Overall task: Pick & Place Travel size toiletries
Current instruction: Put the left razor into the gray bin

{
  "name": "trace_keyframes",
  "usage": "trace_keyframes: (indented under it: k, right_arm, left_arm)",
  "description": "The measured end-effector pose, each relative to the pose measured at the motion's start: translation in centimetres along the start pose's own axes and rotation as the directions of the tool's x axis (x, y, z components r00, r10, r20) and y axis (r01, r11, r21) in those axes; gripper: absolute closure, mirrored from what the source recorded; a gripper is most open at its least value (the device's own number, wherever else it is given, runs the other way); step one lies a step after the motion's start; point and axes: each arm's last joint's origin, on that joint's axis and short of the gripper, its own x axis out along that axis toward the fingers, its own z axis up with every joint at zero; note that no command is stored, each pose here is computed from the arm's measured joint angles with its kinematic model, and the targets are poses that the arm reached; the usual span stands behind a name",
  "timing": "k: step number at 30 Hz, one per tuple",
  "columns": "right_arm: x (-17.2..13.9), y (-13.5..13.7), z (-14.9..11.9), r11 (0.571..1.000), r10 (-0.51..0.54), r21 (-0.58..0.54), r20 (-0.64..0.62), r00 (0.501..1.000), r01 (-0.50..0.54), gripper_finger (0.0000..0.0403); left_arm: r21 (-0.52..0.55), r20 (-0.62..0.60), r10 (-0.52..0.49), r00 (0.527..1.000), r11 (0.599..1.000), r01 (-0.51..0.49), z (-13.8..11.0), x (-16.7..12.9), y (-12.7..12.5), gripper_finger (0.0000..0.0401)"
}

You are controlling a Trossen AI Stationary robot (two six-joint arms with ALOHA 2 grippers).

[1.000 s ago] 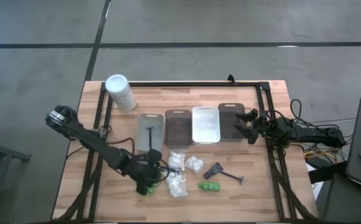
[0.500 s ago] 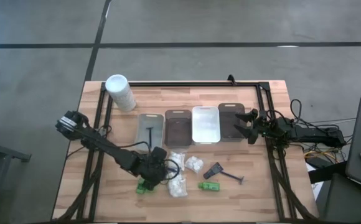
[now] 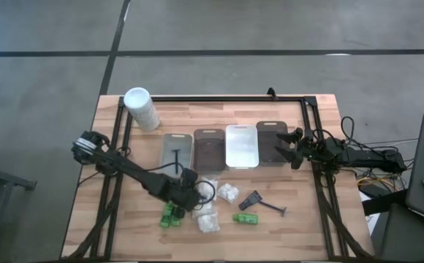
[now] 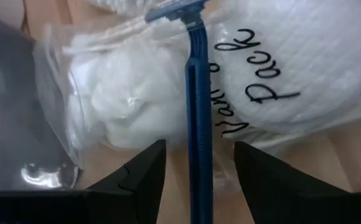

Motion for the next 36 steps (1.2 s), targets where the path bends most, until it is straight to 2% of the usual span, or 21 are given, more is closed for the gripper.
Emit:
trace_keyframes:
  k: [6, 16, 23, 26, 28, 31, 33, 36]
  right_arm:
    - [0.0, 0.0, 0.0, 1.000, 0.000, 0.000, 0.000, 1.000, 0.000, 0.0039]
    - [0.0, 0.0, 0.0, 1.000, 0.000, 0.000, 0.000, 1.000, 0.000, 0.0039]
    - [0.0, 0.0, 0.0, 1.000, 0.000, 0.000, 0.000, 1.000, 0.000, 0.0039]
    - [0.0, 0.0, 0.0, 1.000, 0.000, 0.000, 0.000, 1.000, 0.000, 0.0039]
    - [0.0, 0.0, 0.0, 1.000, 0.000, 0.000, 0.000, 1.000, 0.000, 0.0039]
    - [0.0, 0.0, 0.0, 1.000, 0.000, 0.000, 0.000, 1.000, 0.000, 0.0039]
    - [0.0, 0.0, 0.0, 1.000, 0.000, 0.000, 0.000, 1.000, 0.000, 0.0039]
    - [0.0, 0.0, 0.0, 1.000, -0.001, 0.000, 0.000, 1.000, 0.001, 0.0039]
  left_arm:
    - [-0.001, -0.008, -0.012, 1.000, 1.000, 0.012, -0.1, 0.0, -0.1, 0.0221]
    - [-0.002, -0.005, -0.014, 1.000, 1.000, 0.014, -0.1, 0.0, -0.1, 0.0319]
    - [-0.005, 0.002, -0.017, 1.000, 1.000, 0.017, 0.0, -0.2, -0.1, 0.0362]
    - [-0.053, 0.009, -0.026, 1.000, 0.998, 0.026, 0.0, -1.4, 0.0, 0.0363]
    - [-0.126, 0.017, -0.035, 0.999, 0.991, 0.037, 0.0, -2.6, 0.3, 0.0356]
    - [-0.324, 0.053, -0.048, 0.997, 0.944, 0.063, 0.0, -5.2, 1.0, 0.0350]
    - [-0.464, 0.099, -0.054, 0.994, 0.881, 0.094, 0.0, -7.2, 1.6, 0.0350]
    - [-0.607, 0.202, -0.050, 0.978, 0.778, 0.165, 0.1, -10.1, 2.6, 0.0353]
